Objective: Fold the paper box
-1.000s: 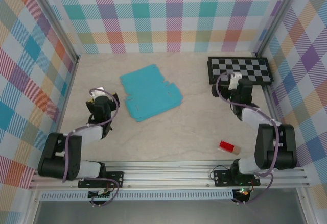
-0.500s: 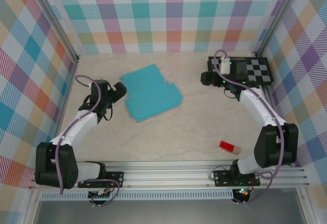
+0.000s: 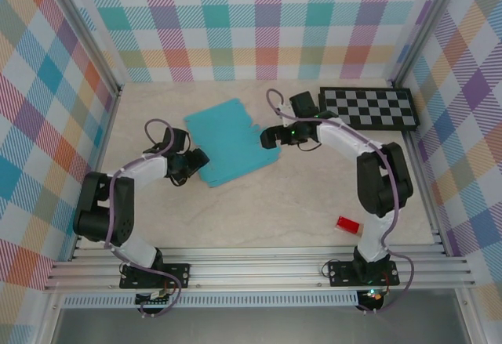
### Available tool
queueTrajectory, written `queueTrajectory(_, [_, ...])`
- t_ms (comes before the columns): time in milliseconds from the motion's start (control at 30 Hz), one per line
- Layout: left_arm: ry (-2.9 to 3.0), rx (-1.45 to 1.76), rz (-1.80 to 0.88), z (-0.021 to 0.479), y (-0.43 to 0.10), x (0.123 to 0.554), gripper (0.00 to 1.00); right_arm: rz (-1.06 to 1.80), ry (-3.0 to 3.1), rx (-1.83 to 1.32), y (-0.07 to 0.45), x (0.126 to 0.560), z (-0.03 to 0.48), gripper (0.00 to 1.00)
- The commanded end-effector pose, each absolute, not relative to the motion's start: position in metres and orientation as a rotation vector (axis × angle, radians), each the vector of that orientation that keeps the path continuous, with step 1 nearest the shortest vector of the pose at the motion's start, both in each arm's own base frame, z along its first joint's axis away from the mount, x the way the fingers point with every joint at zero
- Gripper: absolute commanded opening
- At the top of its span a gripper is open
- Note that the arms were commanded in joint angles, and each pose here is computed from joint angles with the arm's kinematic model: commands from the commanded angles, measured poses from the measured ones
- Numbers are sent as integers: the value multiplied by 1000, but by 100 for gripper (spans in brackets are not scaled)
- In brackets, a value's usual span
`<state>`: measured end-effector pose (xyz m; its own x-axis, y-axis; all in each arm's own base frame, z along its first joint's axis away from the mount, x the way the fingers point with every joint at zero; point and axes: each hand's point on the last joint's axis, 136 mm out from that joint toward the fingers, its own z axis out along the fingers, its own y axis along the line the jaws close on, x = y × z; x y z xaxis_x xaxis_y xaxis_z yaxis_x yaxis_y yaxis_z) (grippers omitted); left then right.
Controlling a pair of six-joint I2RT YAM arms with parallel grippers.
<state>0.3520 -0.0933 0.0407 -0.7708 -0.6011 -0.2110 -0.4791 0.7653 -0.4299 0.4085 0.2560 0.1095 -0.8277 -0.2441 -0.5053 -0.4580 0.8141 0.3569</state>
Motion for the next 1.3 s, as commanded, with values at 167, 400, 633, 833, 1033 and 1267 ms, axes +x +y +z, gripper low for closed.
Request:
queueTrajectory(167, [2592,-685,-512,46,-101,373,40,657,2567,-647,292,404,101,100])
queueTrajectory(400, [2560,-481,-569,47,-114,376,7,667,2561,-674,300,400,101,100])
queueTrajectory(633, [2432,-169,-796,85,-162,371,0,627,2530,-672,287,389,126,100])
queueTrajectory(833, [2292,172,-941,130,-218,345,0,572,2531,-581,264,369,159,100])
queueTrajectory(1033, [2301,230,-1010,123,-235,336,0,596,2549,-467,245,340,158,100])
queueTrajectory(1267, [2331,237,-1095,107,-257,333,0,560,2594,-397,219,307,130,100])
